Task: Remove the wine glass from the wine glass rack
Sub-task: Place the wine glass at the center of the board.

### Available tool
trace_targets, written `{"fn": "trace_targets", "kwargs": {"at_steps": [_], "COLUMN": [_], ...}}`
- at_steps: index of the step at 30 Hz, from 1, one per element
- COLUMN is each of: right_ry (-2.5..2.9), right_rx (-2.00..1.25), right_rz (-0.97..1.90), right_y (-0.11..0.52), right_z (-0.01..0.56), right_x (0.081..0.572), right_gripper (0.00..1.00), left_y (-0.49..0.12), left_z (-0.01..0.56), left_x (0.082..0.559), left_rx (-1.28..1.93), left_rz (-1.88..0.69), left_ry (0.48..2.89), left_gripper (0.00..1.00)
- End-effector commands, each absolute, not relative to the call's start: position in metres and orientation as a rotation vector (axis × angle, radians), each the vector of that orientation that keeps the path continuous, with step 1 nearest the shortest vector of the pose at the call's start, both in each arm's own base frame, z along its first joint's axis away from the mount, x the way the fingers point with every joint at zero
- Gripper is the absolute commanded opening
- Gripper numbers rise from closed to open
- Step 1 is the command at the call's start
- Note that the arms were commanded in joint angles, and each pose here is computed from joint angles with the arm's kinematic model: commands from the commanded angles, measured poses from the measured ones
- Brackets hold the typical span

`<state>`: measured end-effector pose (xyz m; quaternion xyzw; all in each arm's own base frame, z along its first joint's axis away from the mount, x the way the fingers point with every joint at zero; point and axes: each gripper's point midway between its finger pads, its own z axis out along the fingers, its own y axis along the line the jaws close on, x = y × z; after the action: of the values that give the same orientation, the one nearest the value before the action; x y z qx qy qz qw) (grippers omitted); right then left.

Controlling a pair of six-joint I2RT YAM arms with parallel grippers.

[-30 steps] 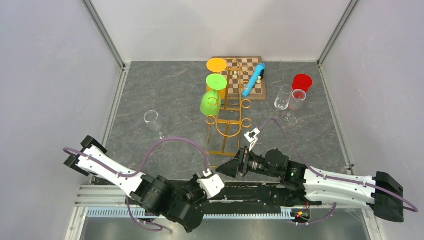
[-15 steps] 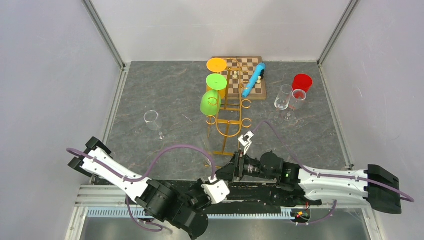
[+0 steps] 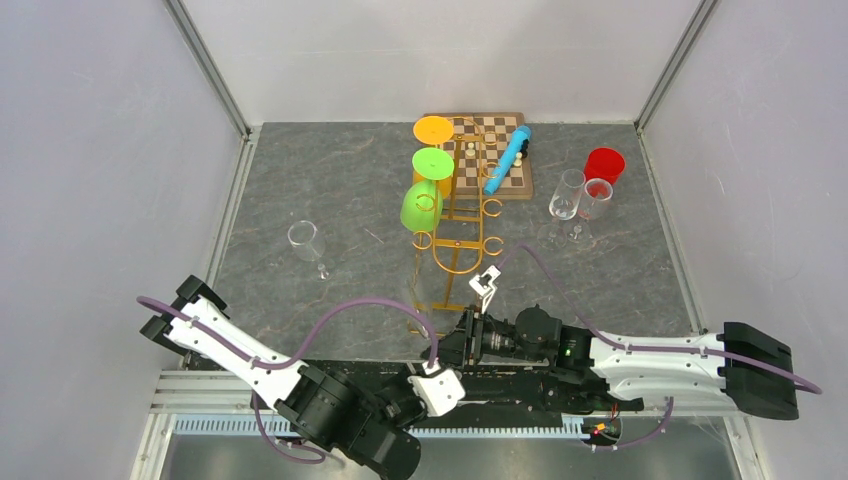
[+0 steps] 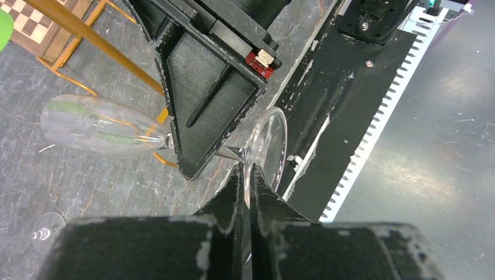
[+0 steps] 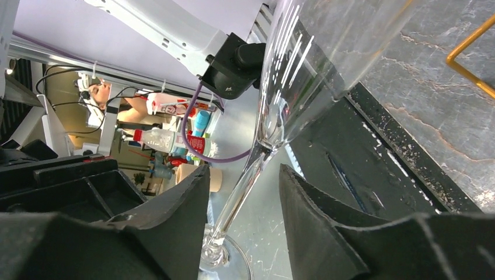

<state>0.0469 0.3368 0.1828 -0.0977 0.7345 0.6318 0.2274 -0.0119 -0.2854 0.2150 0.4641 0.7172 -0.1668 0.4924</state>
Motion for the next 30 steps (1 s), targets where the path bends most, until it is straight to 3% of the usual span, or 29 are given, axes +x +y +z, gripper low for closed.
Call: {"fn": "trace_targets", "kwargs": {"at_steps": [1,17,21,27,30], "right_ry": [1.917,1.931,1.934,1.91,1.894], "right_rx": [-0.274,-0.299,-0.321,-0.36,-0.394], "right_rz": [1.839,1.847,1.843,1.831,1.813], "right_y": [0.347,0.349,0.35,0.349,0.348], "right_z": [0.218,0.214,0.213,0.214,0.214], "right_x": [0.044,0.038,0.035,0.033,0.033], "right_gripper": [0.47,0.02,0.0,0.0,0.0], "left_y": [-0.297,-0.296,-0.294,-0.291,-0.29], "left_z": [0.24,0.239,0.238,0.234,0.236], "left_x": [-0.017,-0.022,-0.021,-0.022,-0.021], "left_rx": [1.044,1.061,1.051,1.034,1.025], "left_rz": [-0.488,-0.519,-0.535,-0.597,-0.633], "left_ry": [1.713,1.726,1.738,1.75,1.749], "left_gripper": [0.02,0.02,0.03,0.35,0.45]}}
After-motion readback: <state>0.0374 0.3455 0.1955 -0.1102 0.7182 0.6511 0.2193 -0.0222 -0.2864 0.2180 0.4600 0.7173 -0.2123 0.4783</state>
